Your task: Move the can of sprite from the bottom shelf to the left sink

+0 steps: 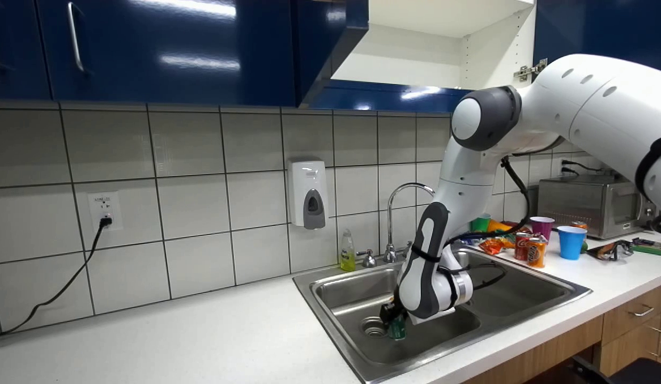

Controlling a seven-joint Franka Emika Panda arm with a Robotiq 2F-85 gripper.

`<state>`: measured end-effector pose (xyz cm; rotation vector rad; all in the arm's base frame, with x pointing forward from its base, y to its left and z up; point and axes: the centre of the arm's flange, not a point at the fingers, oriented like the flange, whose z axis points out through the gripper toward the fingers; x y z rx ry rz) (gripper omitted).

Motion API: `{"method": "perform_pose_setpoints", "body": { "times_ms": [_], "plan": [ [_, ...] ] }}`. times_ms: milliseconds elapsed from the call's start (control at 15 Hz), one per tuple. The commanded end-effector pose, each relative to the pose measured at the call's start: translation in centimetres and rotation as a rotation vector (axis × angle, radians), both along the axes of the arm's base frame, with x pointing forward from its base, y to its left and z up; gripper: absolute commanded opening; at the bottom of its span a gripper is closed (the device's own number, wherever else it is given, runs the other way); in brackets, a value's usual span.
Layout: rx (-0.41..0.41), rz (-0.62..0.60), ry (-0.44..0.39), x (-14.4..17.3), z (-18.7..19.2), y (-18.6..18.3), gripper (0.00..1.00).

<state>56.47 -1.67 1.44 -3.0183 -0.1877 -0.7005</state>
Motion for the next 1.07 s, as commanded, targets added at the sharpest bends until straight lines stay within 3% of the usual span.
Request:
{"method": "perform_pose_setpoints", "body": {
  "times_ms": [0, 933, 1000],
  "plan": [
    [-0.013, 0.012, -0.03, -0.4, -0.5, 0.3, 0.38],
    [-0.018, 0.021, -0.013, -0.3, -2.2, 0.8, 0.38],
    [-0.016, 0.021, -0.014, -0.3, -2.2, 0.8, 0.88]
  ]
}}
